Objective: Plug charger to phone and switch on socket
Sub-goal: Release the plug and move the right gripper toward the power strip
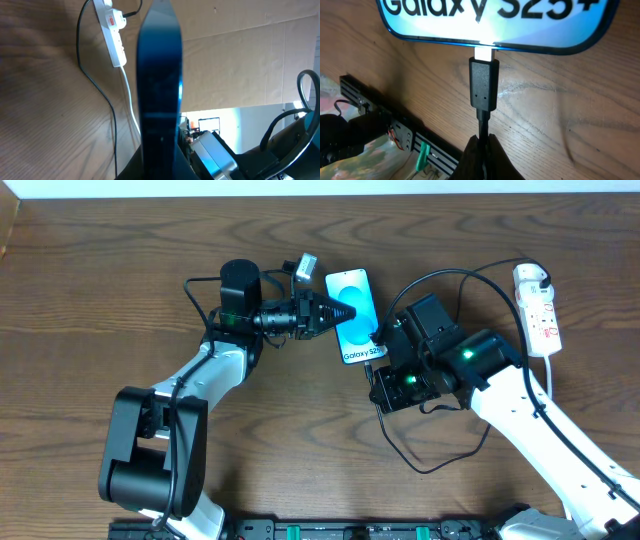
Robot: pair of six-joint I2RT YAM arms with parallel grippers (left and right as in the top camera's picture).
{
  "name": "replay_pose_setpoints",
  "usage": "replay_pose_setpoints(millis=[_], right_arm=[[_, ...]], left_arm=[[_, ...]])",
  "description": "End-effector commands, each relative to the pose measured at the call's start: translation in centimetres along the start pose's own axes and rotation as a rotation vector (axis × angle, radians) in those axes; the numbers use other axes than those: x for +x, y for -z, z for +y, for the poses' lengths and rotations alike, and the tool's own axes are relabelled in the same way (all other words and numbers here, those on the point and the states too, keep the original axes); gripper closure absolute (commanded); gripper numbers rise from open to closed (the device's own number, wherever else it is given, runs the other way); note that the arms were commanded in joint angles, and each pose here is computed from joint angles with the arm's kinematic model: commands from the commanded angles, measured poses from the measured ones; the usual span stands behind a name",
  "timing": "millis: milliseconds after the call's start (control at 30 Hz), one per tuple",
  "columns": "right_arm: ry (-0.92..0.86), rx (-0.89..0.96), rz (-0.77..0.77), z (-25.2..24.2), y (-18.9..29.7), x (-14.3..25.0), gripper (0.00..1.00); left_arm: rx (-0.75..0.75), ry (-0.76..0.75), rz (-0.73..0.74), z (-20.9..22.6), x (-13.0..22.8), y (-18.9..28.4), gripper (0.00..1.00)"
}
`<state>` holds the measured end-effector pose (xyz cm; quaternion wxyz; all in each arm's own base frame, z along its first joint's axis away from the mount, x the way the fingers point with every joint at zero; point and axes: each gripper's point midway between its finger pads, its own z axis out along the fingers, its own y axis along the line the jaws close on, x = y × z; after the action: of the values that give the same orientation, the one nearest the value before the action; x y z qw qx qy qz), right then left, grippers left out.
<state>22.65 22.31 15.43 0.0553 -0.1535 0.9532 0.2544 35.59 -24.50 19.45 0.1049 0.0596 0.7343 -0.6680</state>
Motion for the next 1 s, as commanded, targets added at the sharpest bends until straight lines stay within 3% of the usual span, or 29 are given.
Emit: replay_pose_setpoints(millis=[0, 967], right_arm=[[0.013, 0.0, -0.002, -0.06, -0.13, -0.15, 0.99], [0.053, 0.002, -0.029, -0.04, -0.12, -0.82, 0.99]], left_arm=[[0.024, -0.06, 0.021, -1.21, -0.11, -0.1, 0.93], [0.024, -0.077, 0.022, -1.21, -0.09, -0.1, 0.93]])
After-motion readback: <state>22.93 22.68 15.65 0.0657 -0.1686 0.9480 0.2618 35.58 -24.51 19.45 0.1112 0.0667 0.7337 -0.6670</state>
